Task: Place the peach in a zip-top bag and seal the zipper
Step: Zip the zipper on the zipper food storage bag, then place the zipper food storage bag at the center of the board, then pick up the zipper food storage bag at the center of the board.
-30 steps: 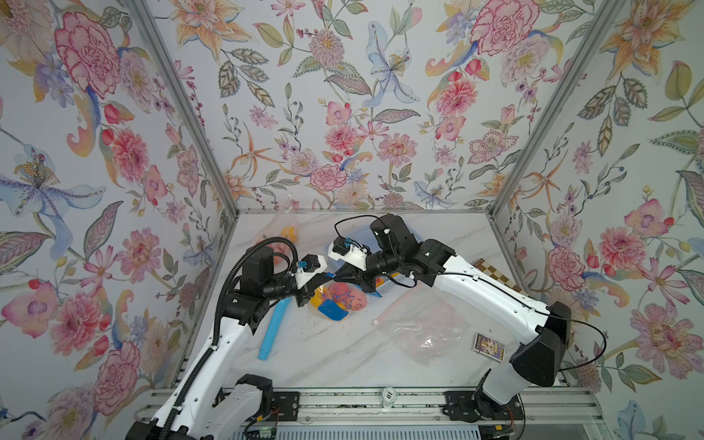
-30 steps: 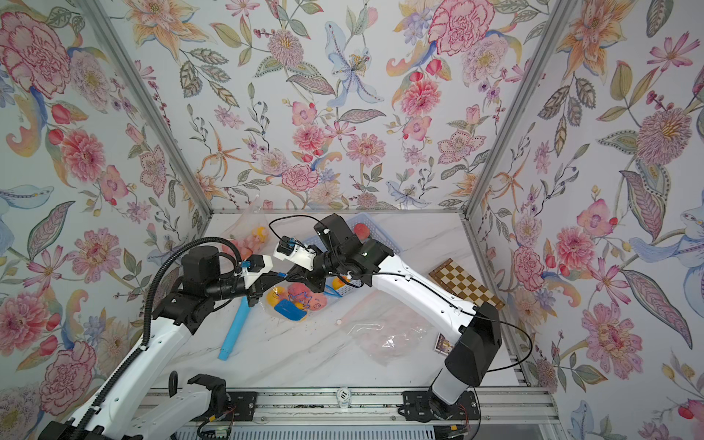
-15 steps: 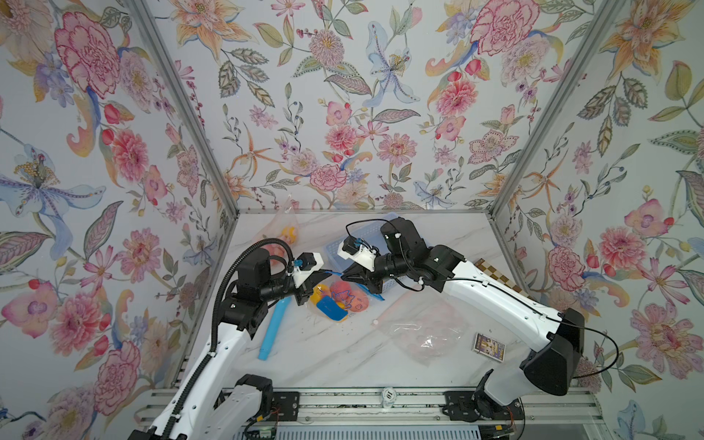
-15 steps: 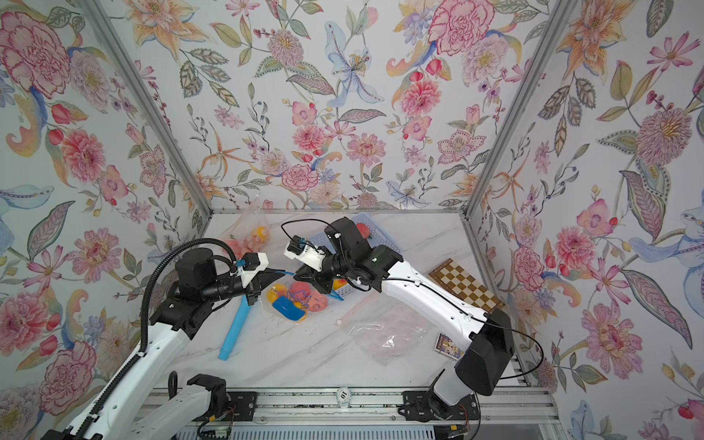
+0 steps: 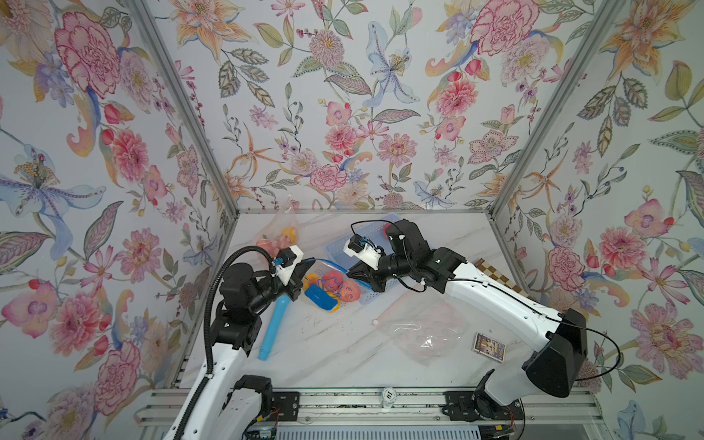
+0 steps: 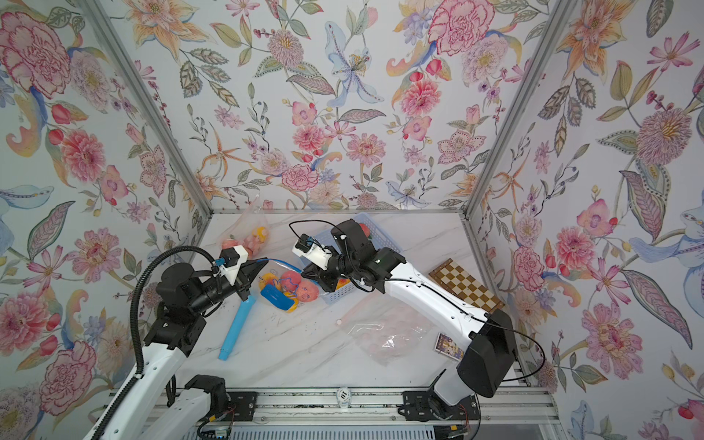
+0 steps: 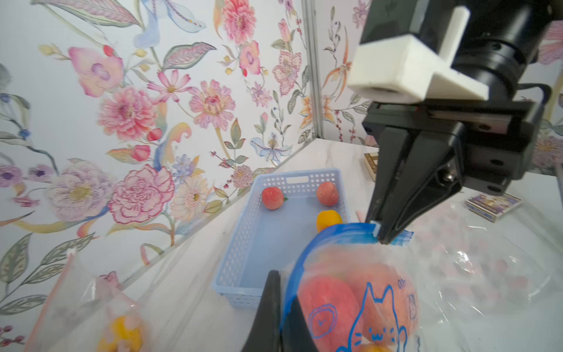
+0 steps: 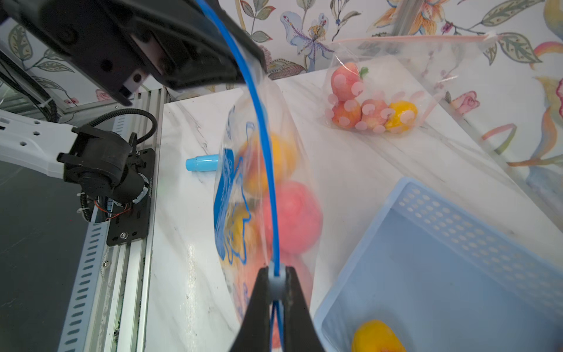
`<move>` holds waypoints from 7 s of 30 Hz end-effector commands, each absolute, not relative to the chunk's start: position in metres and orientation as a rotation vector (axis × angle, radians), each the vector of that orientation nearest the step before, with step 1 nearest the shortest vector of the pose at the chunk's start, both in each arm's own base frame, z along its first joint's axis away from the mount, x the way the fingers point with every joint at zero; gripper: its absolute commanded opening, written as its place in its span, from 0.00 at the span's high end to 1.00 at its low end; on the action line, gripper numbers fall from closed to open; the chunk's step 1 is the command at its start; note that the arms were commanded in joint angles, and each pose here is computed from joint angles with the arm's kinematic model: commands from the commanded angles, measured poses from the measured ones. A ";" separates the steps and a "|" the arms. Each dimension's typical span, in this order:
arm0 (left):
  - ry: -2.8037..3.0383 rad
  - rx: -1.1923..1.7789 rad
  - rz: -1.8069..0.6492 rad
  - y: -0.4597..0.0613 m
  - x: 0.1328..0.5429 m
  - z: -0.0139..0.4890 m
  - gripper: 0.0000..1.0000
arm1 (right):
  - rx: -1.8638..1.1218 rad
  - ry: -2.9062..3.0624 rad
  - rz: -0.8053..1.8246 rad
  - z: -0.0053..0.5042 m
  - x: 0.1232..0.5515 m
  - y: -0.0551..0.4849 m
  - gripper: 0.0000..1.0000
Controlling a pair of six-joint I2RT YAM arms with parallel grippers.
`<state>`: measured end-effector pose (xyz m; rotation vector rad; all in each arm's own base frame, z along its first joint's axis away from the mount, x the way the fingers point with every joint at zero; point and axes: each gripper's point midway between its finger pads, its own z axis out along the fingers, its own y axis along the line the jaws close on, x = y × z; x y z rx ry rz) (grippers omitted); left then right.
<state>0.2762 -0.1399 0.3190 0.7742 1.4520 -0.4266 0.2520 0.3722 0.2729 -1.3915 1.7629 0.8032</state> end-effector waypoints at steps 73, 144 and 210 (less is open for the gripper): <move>1.840 1.265 -0.671 -0.193 0.281 0.239 0.55 | -1.468 1.758 0.513 0.280 0.240 0.351 1.00; 2.294 0.146 -0.163 -0.076 0.529 0.175 0.97 | 0.488 2.525 0.121 0.123 0.292 0.102 0.01; 1.994 0.054 -0.362 -0.091 0.432 0.290 0.20 | 0.387 2.620 0.078 0.034 0.273 0.198 0.89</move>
